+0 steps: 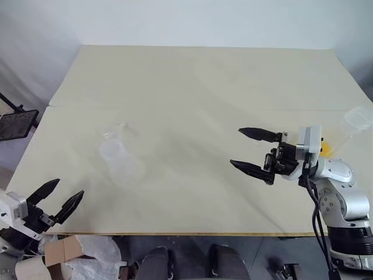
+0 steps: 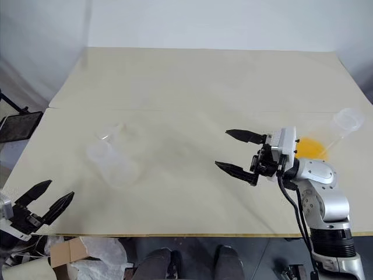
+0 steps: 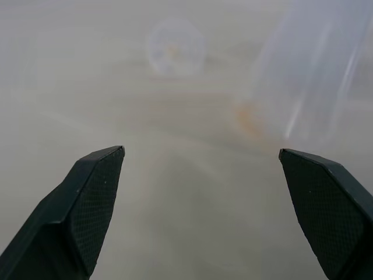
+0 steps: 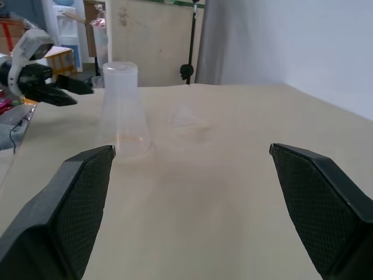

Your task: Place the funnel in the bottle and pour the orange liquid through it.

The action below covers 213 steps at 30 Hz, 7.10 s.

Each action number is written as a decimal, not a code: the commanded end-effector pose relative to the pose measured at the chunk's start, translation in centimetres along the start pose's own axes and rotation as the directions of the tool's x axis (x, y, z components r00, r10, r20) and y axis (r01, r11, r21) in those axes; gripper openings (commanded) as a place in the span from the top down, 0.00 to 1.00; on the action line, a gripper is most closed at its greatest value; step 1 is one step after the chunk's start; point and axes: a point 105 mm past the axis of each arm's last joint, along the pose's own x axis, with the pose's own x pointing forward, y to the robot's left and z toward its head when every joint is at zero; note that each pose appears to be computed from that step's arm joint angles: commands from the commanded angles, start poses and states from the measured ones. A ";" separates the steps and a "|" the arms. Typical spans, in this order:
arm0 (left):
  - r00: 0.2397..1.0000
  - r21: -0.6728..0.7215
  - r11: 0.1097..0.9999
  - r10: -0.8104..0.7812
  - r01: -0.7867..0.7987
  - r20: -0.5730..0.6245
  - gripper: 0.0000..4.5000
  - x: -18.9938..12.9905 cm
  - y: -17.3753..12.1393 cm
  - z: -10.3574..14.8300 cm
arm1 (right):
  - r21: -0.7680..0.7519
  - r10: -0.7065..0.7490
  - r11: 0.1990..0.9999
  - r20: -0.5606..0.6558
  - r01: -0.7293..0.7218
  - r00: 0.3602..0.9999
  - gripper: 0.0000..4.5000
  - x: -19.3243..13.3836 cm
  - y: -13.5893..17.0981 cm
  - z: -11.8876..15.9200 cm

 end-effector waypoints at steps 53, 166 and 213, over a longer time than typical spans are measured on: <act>0.662 0.337 0.657 -0.740 0.674 0.118 0.47 29.6 -20.9 9.2 | -0.165 -0.579 0.813 -0.124 0.559 0.806 0.00 -10.6 2.8 1.5; 0.641 0.807 0.201 -0.721 0.556 -0.262 1.00 24.8 -12.1 17.2 | -0.067 -0.627 0.776 0.023 0.627 0.779 0.00 -9.0 1.2 0.6; 0.513 0.747 0.188 -0.827 0.637 -0.229 0.42 26.8 -16.3 16.6 | -0.044 -0.674 0.737 0.031 0.674 0.738 0.00 -8.4 2.0 -0.4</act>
